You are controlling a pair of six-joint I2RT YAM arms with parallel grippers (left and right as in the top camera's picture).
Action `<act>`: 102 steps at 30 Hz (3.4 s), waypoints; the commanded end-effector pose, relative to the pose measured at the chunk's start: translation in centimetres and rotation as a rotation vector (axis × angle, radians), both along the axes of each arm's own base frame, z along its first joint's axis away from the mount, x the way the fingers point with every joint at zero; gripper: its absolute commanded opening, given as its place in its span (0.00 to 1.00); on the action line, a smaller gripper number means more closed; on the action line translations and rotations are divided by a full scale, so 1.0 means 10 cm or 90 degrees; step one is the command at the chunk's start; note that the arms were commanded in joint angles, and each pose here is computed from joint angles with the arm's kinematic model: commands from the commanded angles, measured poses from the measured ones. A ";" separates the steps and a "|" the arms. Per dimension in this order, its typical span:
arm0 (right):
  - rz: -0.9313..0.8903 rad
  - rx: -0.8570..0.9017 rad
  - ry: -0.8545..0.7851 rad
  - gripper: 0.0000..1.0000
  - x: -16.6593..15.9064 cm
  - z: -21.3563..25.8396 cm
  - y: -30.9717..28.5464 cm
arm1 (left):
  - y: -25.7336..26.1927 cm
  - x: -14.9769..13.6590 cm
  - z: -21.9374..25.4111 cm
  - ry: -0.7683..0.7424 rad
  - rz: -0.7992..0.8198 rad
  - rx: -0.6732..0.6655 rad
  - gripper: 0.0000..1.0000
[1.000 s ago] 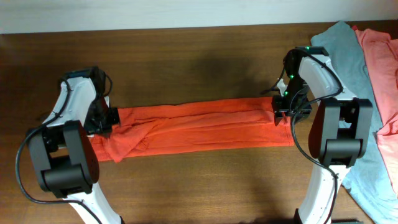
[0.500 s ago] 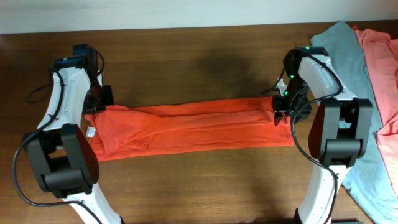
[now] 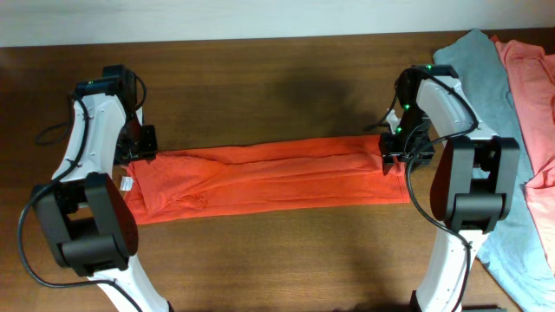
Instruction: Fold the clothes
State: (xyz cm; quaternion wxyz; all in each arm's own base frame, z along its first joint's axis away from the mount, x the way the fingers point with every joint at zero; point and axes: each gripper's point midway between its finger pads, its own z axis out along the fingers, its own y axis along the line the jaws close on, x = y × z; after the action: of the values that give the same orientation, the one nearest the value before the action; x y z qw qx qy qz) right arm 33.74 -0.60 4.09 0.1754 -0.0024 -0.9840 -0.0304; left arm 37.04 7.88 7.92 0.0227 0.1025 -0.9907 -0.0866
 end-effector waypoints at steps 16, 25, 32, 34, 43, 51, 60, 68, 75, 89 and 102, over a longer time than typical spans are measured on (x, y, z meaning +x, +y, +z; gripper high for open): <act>-0.113 0.252 -0.154 0.77 0.16 0.54 -0.29 | -0.35 -0.06 0.07 0.004 -0.007 -0.106 0.43; -0.067 0.347 -0.197 0.79 0.12 0.14 -0.09 | -0.46 -0.06 0.07 0.008 -0.025 -0.109 0.44; -0.094 0.303 -0.206 0.79 0.08 -0.24 -0.16 | -0.47 -0.06 0.07 0.008 -0.026 -0.109 0.43; -0.092 0.300 -0.208 0.79 0.07 -0.28 -0.17 | -0.47 -0.06 0.07 0.008 -0.026 -0.109 0.44; -0.102 0.296 -0.213 0.79 0.08 -0.32 -0.17 | -0.47 -0.06 0.07 0.008 -0.026 -0.109 0.44; -0.177 0.278 -0.208 0.54 0.15 -0.34 -0.19 | -0.47 -0.07 0.07 0.010 -0.026 -0.109 0.44; -0.180 0.281 -0.193 0.54 0.05 -0.44 -0.15 | -0.47 -0.07 0.07 0.010 -0.026 -0.109 0.44; -0.146 0.286 -0.184 0.54 -0.02 -0.55 0.06 | -0.47 -0.07 0.07 0.010 -0.026 -0.109 0.44; -0.132 0.285 -0.190 0.12 0.02 -0.56 0.13 | -0.47 -0.09 0.07 0.015 -0.026 -0.109 0.44; -0.247 0.103 -0.200 0.04 0.19 -0.19 -0.87 | -0.47 -0.17 0.08 0.037 -0.037 -0.112 0.43; -0.154 0.017 -0.136 0.04 0.23 0.43 -0.48 | -0.44 -0.18 0.08 0.040 -0.036 -0.103 0.43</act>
State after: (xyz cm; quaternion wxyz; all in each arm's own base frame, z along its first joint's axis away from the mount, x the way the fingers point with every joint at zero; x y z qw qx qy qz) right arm 35.70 -7.00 7.82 0.0550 -0.1368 -0.9827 -0.1120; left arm 35.02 3.28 7.90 0.0730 0.0772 -0.9943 -0.0069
